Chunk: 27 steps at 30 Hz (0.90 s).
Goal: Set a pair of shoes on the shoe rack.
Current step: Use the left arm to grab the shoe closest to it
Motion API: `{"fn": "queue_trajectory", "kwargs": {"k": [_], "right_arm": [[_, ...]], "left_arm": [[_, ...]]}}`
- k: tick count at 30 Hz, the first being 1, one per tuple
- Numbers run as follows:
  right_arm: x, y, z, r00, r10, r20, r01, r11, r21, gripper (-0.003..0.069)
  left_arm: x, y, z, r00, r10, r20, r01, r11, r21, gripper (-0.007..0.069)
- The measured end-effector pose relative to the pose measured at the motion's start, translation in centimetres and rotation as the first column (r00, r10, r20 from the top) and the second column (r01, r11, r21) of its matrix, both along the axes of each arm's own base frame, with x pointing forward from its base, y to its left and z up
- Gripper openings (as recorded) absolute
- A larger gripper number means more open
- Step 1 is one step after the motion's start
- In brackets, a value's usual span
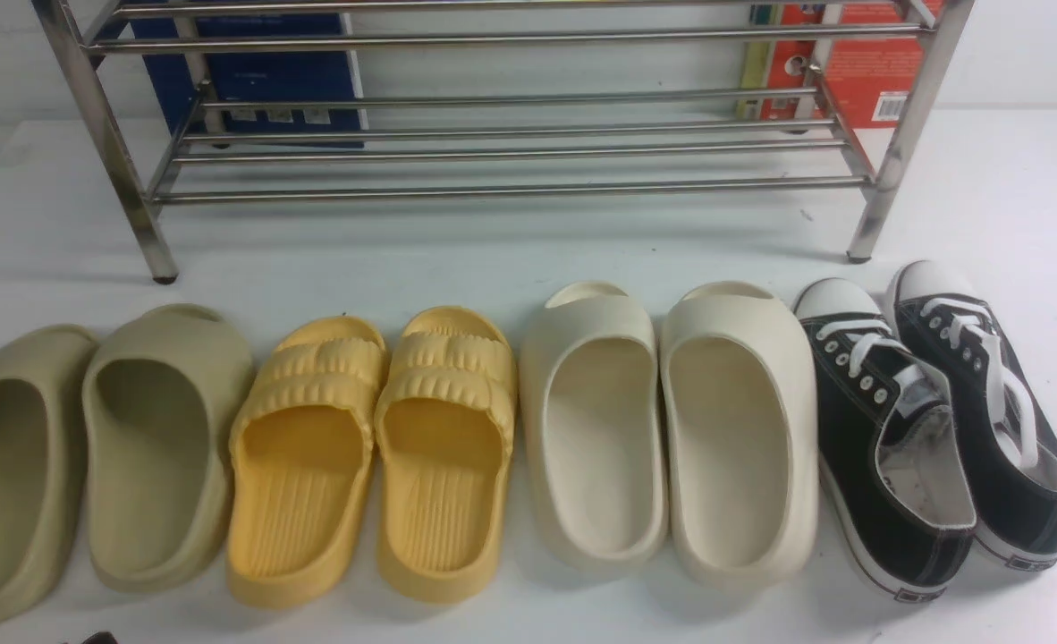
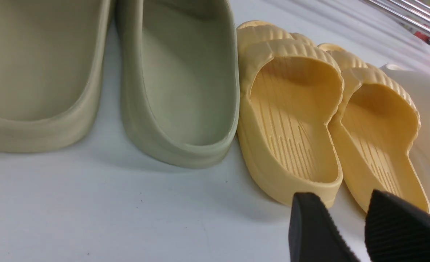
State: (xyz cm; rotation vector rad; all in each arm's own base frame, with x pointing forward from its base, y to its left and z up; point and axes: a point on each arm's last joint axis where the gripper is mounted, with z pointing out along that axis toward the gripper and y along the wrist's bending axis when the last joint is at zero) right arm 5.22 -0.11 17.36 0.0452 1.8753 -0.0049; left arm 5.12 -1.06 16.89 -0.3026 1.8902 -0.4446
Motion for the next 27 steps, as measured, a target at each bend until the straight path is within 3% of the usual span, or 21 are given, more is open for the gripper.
{"fn": "queue_trajectory", "kwargs": {"k": [7, 13, 16, 17, 22, 27], "right_arm": [[0.0, 0.0, 0.0, 1.000, 0.000, 0.000, 0.000, 1.000, 0.000, 0.0239], [0.0, 0.0, 0.0, 1.000, 0.000, 0.000, 0.000, 1.000, 0.000, 0.0239], [0.0, 0.0, 0.0, 1.000, 0.000, 0.000, 0.000, 1.000, 0.000, 0.0239], [0.0, 0.0, 0.0, 1.000, 0.000, 0.000, 0.000, 1.000, 0.000, 0.0239], [0.0, 0.0, 0.0, 1.000, 0.000, 0.000, 0.000, 1.000, 0.000, 0.0239], [0.0, 0.0, 0.0, 1.000, 0.000, 0.000, 0.000, 1.000, 0.000, 0.0239]], "left_arm": [[0.0, -0.1, 0.1, 1.000, 0.000, 0.005, 0.001, 0.999, -0.034, 0.0239], [0.2, -0.4, 1.1, 0.996, 0.025, 0.085, -0.004, 0.973, -0.230, 0.0239], [0.4, -0.3, 2.0, 0.987, 0.069, 0.146, -0.011, 0.932, -0.362, 0.0239], [0.4, -0.2, 2.5, 0.980, 0.104, 0.170, -0.015, 0.889, -0.457, 0.0239], [0.5, 0.2, 3.3, 0.959, 0.174, 0.226, -0.025, 0.840, -0.542, 0.0230], [0.1, -0.4, 5.2, 0.974, 0.094, 0.205, 0.027, 0.853, -0.521, 0.0054]]}}
